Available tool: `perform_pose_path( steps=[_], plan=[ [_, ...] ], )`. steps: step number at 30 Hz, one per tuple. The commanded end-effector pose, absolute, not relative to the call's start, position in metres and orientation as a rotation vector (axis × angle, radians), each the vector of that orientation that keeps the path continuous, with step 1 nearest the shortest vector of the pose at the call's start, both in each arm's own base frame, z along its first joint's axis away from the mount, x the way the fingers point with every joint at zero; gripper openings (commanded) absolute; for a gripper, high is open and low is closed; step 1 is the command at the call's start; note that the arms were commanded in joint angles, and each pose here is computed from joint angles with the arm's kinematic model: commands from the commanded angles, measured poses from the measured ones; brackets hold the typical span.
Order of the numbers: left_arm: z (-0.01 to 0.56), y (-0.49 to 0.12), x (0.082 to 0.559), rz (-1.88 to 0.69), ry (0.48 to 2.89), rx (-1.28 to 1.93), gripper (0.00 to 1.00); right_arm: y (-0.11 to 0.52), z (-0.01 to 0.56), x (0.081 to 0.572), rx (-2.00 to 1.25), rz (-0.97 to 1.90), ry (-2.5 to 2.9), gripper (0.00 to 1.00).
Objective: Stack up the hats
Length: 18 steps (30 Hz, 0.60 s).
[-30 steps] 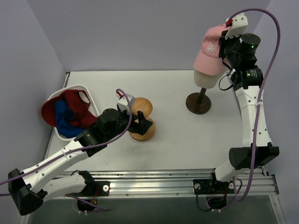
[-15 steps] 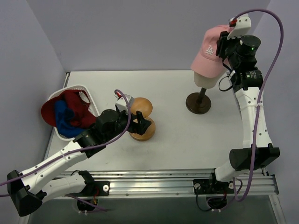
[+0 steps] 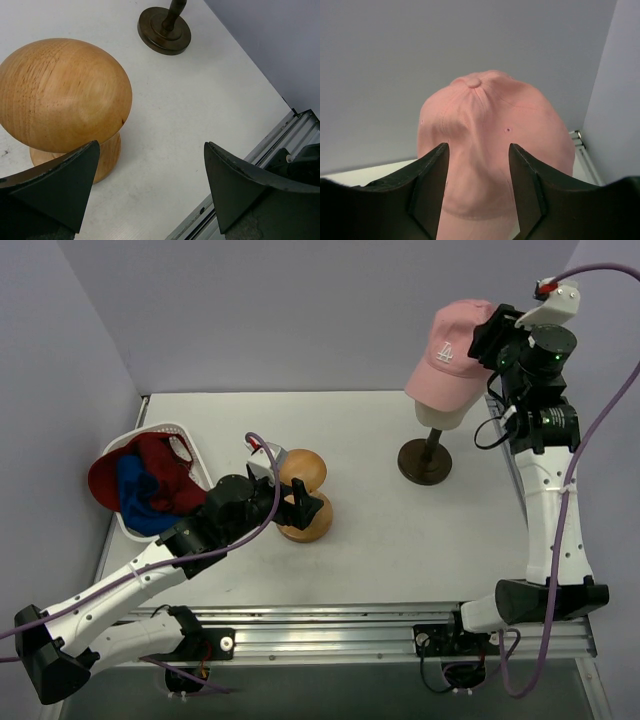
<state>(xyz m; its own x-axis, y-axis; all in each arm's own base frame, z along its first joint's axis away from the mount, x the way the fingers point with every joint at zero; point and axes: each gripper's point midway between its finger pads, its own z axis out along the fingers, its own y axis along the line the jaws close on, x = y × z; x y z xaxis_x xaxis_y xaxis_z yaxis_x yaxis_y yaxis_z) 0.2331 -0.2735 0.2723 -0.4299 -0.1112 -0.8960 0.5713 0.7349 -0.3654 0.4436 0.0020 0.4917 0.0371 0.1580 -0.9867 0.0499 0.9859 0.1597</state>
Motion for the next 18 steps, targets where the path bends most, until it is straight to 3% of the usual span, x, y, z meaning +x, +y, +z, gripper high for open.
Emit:
perform_pose_path(
  steps=[1, 9, 18],
  plan=[
    [0.289, -0.273, 0.235, -0.814, 1.801, 0.345, 0.94, -0.012, 0.511, 0.405, 0.404, 0.166, 1.443, 0.47],
    [0.290, -0.272, 0.233, -0.821, 1.788, 0.348, 0.94, 0.005, 0.475, 0.388, 0.427, 0.304, 1.472, 0.48],
    [0.289, -0.273, 0.234, -0.820, 1.783, 0.356, 0.94, -0.024, 0.450, 0.399, 0.541, 0.316, 1.499, 0.44]
  ],
)
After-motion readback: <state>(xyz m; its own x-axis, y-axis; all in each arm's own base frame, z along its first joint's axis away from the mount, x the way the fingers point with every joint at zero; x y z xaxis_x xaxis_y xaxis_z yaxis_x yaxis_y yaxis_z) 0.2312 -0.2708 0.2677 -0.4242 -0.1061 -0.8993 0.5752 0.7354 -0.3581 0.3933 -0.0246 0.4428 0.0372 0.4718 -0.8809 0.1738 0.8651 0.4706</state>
